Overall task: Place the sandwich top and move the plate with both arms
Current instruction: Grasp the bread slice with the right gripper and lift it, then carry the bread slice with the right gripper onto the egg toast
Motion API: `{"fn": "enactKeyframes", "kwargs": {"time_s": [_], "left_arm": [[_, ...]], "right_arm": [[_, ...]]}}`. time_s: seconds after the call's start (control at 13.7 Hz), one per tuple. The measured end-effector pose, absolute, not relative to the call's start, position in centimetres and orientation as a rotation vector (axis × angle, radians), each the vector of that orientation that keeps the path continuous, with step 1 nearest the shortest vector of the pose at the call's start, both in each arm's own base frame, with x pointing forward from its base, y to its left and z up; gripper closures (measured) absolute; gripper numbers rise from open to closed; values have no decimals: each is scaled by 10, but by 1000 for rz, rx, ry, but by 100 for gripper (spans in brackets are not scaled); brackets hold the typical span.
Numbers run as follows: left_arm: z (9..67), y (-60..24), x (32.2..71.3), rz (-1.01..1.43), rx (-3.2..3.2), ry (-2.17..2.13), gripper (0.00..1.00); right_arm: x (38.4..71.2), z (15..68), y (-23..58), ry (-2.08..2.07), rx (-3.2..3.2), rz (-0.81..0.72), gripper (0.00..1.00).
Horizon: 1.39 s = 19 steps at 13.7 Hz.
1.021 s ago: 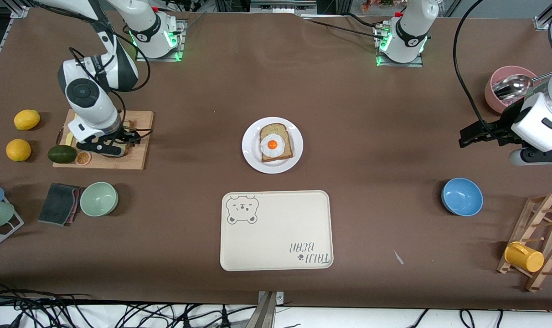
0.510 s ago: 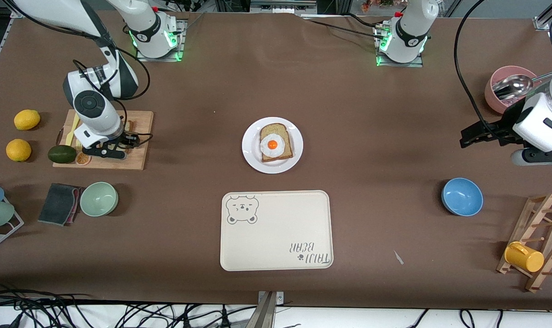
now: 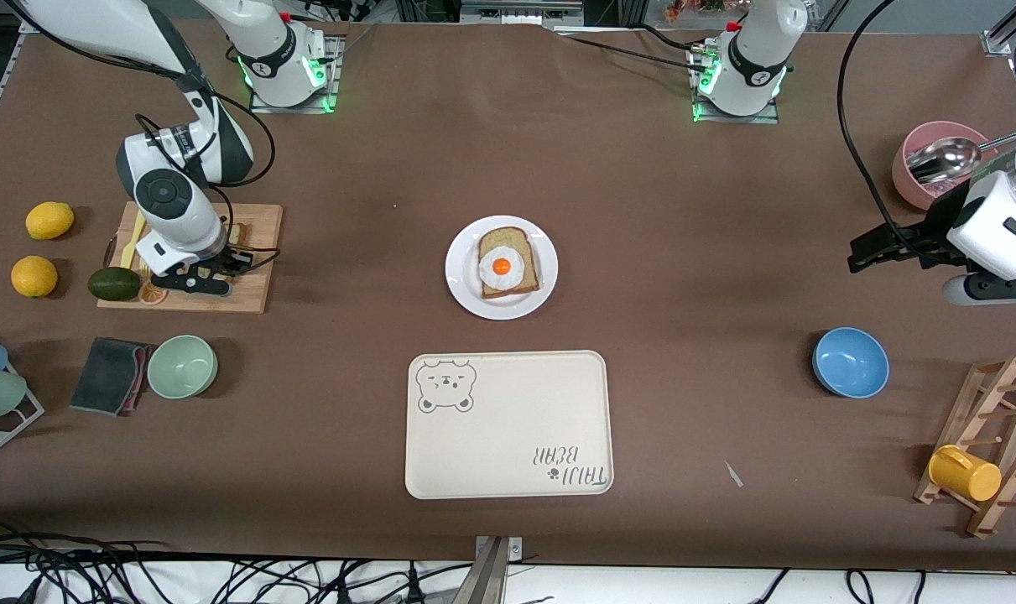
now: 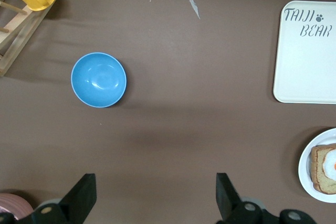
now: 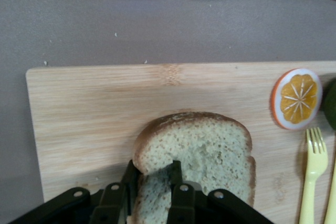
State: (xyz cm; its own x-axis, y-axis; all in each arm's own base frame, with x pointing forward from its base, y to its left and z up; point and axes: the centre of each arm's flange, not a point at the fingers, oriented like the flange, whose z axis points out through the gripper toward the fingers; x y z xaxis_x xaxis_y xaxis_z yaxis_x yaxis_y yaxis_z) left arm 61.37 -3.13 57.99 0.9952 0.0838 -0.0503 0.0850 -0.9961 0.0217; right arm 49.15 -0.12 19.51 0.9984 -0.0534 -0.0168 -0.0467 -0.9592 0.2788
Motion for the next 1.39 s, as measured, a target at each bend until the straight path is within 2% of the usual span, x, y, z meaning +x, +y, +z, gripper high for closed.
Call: {"fn": "enactKeyframes", "kwargs": {"time_s": [0.29, 0.51, 0.73, 1.09, 1.39], "left_arm": [[580, -29, 614, -78, 3113, 184, 0], [579, -22, 614, -79, 3109, 239, 0], [579, -18, 614, -82, 3106, 282, 0], [573, -17, 615, -107, 3105, 315, 0], [567, -18, 617, -126, 3105, 314, 0]], "right_arm": [[503, 206, -2, -77, 2853, -3, 77], [527, 235, 5, -77, 2779, -67, 89], [555, 281, 41, -73, 2712, -129, 89], [576, 332, 103, -89, 2720, -188, 89], [582, 356, 217, -93, 2791, -246, 89]]}}
